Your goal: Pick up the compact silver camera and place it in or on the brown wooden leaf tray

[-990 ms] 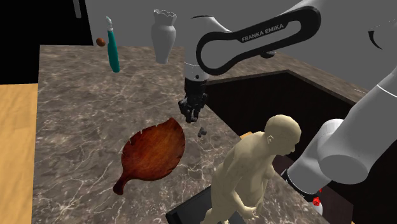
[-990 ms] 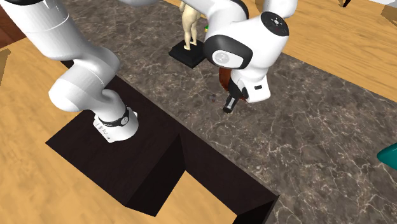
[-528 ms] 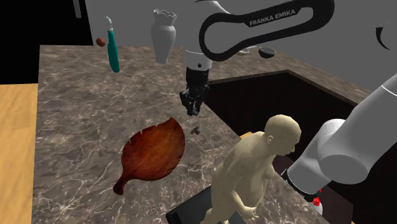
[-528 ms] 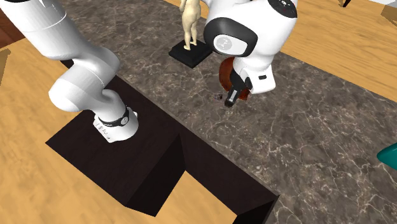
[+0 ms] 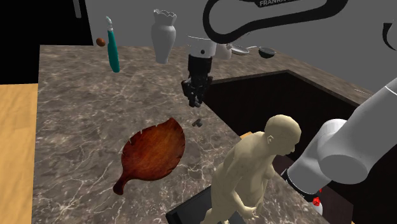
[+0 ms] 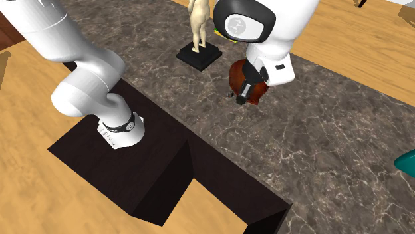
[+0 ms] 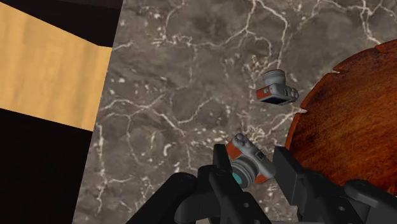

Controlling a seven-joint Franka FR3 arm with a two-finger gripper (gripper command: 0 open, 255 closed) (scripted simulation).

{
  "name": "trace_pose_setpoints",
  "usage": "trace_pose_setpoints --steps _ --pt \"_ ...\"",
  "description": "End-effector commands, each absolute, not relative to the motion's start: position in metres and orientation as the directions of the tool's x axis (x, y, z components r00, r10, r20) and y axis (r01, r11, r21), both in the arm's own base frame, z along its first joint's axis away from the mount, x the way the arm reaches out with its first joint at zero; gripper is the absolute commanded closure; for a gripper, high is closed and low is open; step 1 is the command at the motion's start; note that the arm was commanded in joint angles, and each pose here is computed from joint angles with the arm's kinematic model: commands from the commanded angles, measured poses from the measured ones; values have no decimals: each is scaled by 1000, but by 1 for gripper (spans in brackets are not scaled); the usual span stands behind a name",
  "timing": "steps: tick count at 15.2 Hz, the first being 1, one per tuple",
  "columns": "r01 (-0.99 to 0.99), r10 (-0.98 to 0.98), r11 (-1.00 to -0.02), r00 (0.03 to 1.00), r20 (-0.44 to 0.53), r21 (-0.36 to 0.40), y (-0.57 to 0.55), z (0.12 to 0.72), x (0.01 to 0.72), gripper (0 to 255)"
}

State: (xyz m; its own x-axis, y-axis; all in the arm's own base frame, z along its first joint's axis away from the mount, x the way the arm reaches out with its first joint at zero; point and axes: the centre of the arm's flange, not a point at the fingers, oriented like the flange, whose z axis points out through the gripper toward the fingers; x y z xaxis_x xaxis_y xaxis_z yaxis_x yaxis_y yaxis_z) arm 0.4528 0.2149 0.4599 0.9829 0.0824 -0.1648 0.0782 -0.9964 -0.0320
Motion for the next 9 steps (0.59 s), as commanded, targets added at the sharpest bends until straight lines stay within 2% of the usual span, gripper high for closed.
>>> trace_pose_setpoints --steps 1,9 --pt "78 82 -996 983 -165 -32 215 471 453 255" --pt "78 82 -996 983 -165 -32 307 476 449 255"
